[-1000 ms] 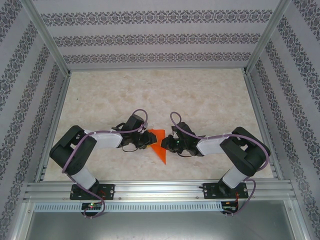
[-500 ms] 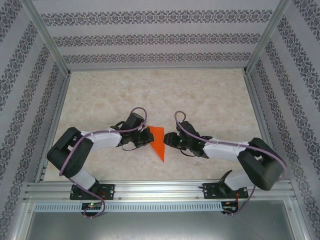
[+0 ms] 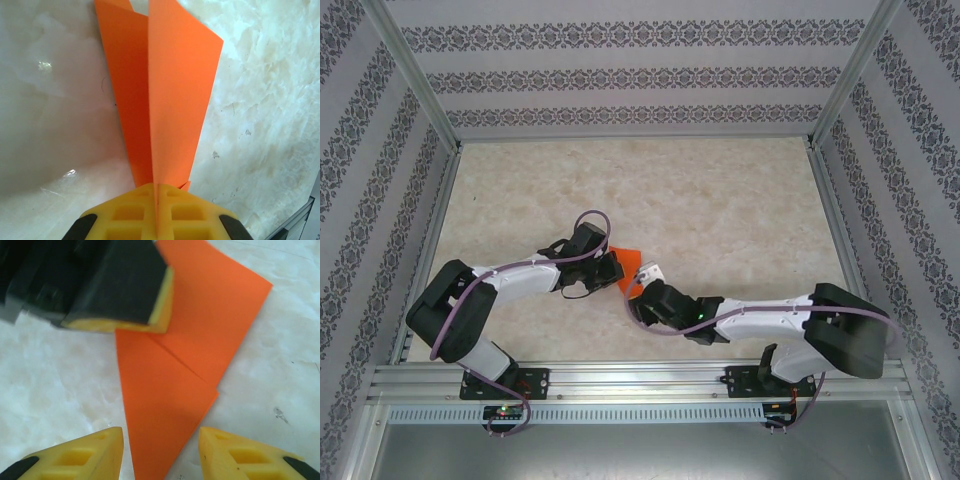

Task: Fold a paper plane with a square sheet of paper (pick it up from the middle)
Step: Fold the wing for the fifth time at the center of the table.

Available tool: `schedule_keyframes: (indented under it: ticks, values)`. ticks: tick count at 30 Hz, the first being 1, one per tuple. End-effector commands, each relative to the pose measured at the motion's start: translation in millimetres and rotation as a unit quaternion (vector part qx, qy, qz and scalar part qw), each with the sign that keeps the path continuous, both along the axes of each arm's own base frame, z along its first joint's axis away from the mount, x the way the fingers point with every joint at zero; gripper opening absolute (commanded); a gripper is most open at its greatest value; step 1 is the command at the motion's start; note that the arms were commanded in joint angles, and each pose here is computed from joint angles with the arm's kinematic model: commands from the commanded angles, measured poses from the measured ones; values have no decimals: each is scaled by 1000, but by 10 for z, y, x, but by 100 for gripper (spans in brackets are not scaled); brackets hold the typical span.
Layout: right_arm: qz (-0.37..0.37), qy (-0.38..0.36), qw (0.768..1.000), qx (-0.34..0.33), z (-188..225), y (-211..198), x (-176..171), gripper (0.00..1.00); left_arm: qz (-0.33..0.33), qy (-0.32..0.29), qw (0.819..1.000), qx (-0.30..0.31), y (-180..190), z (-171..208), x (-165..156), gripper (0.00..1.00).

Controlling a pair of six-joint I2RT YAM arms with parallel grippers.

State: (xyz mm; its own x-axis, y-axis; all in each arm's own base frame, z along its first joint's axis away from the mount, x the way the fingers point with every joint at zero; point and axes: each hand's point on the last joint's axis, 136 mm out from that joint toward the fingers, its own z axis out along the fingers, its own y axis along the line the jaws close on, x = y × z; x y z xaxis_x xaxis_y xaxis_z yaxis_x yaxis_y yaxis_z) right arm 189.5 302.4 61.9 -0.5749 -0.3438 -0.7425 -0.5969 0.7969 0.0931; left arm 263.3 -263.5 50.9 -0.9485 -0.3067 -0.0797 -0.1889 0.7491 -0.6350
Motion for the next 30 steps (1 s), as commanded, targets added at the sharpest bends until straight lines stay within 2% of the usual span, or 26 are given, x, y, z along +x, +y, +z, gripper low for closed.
schedule_keyframes:
  ticks: [1, 4, 12, 30]
  values:
    - [22, -93, 994, -61, 103, 154, 119, 44, 7, -3, 1000, 1, -10, 84, 21, 2]
    - [29, -123, 986, -108, 26, 254, 114, 44, 4, 0, 1000, 1, -21, 83, 22, 1]
    - [14, -157, 975, -160, -83, 308, 149, 42, 3, 1, 1000, 2, -23, 101, 40, 2]
    - [10, -160, 970, -182, -204, 256, 160, 33, -2, 6, 1000, 12, -6, 89, 23, 2]
